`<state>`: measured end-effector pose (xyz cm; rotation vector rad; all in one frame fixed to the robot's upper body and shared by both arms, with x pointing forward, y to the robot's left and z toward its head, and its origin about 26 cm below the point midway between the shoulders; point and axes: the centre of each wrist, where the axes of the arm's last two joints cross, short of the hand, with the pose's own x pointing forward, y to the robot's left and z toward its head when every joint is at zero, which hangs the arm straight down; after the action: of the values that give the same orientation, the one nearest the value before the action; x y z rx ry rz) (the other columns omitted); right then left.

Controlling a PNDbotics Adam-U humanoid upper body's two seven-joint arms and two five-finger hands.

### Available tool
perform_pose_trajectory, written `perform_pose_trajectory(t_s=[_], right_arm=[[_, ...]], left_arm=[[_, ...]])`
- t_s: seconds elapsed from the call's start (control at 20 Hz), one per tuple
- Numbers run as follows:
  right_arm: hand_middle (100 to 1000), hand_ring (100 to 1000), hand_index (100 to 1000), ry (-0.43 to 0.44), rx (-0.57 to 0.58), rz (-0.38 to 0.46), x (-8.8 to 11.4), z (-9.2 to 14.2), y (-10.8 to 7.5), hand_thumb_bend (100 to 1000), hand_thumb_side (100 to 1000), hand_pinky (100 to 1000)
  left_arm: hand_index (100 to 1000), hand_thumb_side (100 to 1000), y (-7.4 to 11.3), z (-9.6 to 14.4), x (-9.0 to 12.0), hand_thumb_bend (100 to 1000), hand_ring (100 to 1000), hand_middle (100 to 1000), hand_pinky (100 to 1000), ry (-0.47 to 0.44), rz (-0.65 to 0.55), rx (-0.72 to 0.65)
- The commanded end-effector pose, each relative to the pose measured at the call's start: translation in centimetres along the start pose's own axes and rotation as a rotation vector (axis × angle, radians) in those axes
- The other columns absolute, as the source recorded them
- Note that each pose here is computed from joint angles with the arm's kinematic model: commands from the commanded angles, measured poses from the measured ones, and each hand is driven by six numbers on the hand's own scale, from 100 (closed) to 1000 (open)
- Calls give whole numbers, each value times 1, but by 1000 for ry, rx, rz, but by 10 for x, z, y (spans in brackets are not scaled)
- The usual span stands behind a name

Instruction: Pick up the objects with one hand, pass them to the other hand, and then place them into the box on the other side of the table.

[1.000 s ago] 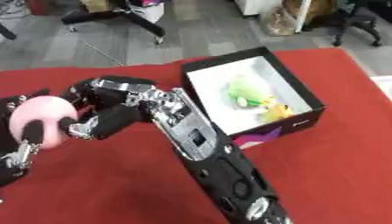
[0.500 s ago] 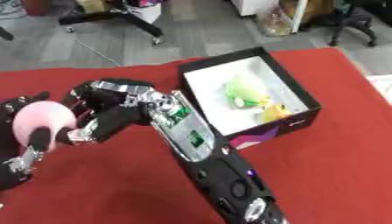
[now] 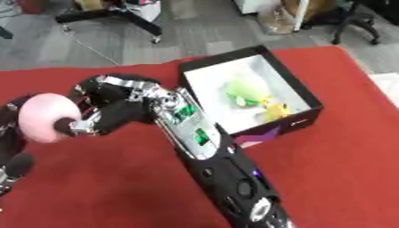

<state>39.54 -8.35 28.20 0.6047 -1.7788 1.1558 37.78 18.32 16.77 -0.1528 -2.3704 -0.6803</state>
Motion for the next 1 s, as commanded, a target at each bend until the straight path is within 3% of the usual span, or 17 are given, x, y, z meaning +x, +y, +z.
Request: perform_pose_trajectory(t_s=[0.05,0.1,0.15,0.2,0.3,0.5,1.0], right_arm=[[590,727,529,-47,-16,20,17,4,-5,264,100,779],[590,727,529,-44,-27,30,18,6,-6,263,100,779],[591,727,531,-47,-38,29,19,9,-8,184,100,779],[592,728,531,-48,-49,30,19,12,-11,266,100,779],[594,729,535,-41,-79,47,19,20,-18,267,100,779],[599,734,540,-17,-179,96,14,43,-40,277,100,781],[610,744,553,77,-460,262,6,128,-99,294,100,783]], left_arm=[[866,673,15,0,2,721,720,640,1000,21,-33,28],[864,673,18,1,2,720,718,638,1000,30,-33,43],[863,737,22,3,2,673,717,637,1000,38,-34,59],[862,665,25,4,2,710,716,635,1000,42,-37,73],[851,656,33,8,3,681,712,628,1000,50,-46,97],[829,551,48,17,4,554,702,616,1000,84,-52,150],[806,512,64,34,1,524,679,592,1000,172,-36,276]])
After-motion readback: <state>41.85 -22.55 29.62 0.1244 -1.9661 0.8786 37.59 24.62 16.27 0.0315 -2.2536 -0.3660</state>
